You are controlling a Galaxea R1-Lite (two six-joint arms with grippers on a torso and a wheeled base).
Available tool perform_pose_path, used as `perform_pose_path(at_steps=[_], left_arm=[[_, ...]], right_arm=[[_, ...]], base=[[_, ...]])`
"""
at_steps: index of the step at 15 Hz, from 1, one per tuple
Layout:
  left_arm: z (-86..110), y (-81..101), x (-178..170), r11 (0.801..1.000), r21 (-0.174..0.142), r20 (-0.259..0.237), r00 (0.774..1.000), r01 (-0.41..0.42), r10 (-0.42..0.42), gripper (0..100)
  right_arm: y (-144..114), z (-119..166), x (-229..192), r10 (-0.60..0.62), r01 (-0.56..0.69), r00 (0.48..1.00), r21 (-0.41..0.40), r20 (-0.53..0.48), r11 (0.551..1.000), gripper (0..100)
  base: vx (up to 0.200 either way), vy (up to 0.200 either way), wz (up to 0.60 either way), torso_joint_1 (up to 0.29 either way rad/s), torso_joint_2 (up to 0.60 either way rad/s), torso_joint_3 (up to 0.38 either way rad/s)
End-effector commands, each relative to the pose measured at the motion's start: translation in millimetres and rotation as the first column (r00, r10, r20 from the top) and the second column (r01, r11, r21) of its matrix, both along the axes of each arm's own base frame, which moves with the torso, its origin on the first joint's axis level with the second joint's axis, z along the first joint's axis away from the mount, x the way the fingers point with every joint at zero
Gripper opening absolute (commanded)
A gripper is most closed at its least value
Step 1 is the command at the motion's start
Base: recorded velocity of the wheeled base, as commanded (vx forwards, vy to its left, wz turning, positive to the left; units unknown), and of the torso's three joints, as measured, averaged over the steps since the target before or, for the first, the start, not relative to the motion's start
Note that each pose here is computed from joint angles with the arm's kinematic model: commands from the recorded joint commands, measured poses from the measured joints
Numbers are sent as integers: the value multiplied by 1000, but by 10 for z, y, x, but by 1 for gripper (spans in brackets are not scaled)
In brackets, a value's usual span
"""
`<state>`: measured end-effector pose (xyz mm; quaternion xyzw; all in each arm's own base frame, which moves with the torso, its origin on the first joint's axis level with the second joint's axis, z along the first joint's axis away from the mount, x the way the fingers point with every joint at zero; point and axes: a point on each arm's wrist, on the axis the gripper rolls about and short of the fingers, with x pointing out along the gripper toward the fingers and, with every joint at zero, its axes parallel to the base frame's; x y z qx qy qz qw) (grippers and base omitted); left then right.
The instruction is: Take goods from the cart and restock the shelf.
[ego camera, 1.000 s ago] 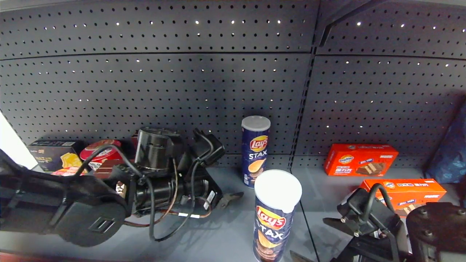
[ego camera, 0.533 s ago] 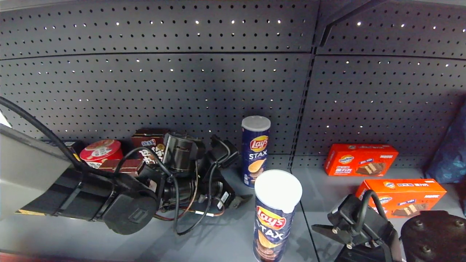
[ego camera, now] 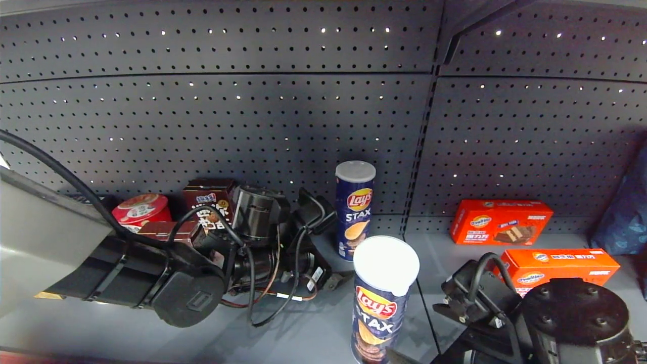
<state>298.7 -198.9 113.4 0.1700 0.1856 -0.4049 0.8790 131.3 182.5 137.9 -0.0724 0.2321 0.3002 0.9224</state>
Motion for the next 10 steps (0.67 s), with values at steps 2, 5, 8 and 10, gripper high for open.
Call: perform_pose_path(at_steps=[2, 5, 8, 10], left_arm=[[0, -8, -7, 1000, 0, 0, 1000, 3, -3, 100], [-5, -23, -14, 1000, 1, -2, 1000, 8, -8, 100], [-5, -28, -18, 1000, 1, -2, 1000, 9, -9, 100], [-9, -26, -20, 1000, 2, -3, 1000, 9, -9, 100]], right_arm=[[-22, -42, 82, -36, 35, 999, -17, -9, 999, 100], [-60, -58, 120, -58, 58, 998, -26, -11, 998, 100], [-92, -65, 143, -73, 73, 997, -32, -10, 997, 100], [-96, -72, 140, -73, 73, 997, -34, -12, 997, 100]], base=[[0, 0, 0, 0, 0, 0], [0, 0, 0, 0, 0, 0], [0, 0, 0, 0, 0, 0], [0, 0, 0, 0, 0, 0]])
